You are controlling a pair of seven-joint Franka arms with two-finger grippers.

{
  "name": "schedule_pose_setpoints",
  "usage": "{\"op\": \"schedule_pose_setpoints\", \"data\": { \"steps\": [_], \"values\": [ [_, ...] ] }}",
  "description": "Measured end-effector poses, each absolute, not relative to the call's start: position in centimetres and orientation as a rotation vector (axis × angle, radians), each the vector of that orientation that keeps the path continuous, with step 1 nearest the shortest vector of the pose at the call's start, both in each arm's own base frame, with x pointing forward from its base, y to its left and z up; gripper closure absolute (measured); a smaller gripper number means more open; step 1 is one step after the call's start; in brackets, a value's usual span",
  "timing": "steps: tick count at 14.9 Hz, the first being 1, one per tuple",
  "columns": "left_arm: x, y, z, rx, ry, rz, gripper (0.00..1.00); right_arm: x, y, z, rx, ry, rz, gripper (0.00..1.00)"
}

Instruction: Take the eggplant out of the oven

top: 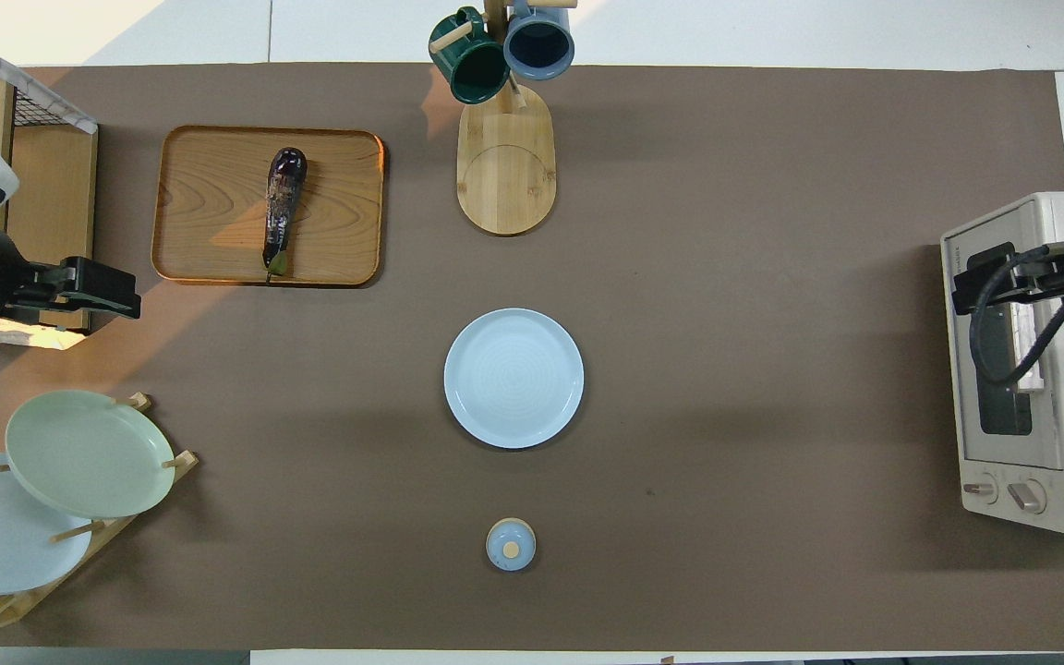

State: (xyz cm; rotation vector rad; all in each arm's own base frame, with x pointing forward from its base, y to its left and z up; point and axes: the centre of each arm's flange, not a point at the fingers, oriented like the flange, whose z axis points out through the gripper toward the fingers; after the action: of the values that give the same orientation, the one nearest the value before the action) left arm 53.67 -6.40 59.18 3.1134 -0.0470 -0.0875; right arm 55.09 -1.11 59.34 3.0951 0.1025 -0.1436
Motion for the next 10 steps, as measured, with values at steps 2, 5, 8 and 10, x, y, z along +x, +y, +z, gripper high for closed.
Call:
{"op": "schedule_pose_setpoints", "data": {
  "steps": [2,5,8,10],
  "values": [
    [53.72,-6.4,59.22,3.113,-0.047,-0.08,0.0,55.1,-1.1,59.36,3.095,0.103,-0.142,0.0],
    [53.75,-6.41,59.24,3.113,-0.047,-0.077,0.0,55.11,-1.11,59.37,3.095,0.103,-0.141,0.0],
    [53.83,-6.36,59.29,3.113,-0.045,-0.066,0.0,55.11,-1.1,59.37,3.095,0.103,-0.141,0.0],
    [53.85,-6.35,59.32,3.113,-0.045,-0.063,0.0,55.11,-1.1,59.37,3.095,0.103,-0.141,0.0]
  ]
}}
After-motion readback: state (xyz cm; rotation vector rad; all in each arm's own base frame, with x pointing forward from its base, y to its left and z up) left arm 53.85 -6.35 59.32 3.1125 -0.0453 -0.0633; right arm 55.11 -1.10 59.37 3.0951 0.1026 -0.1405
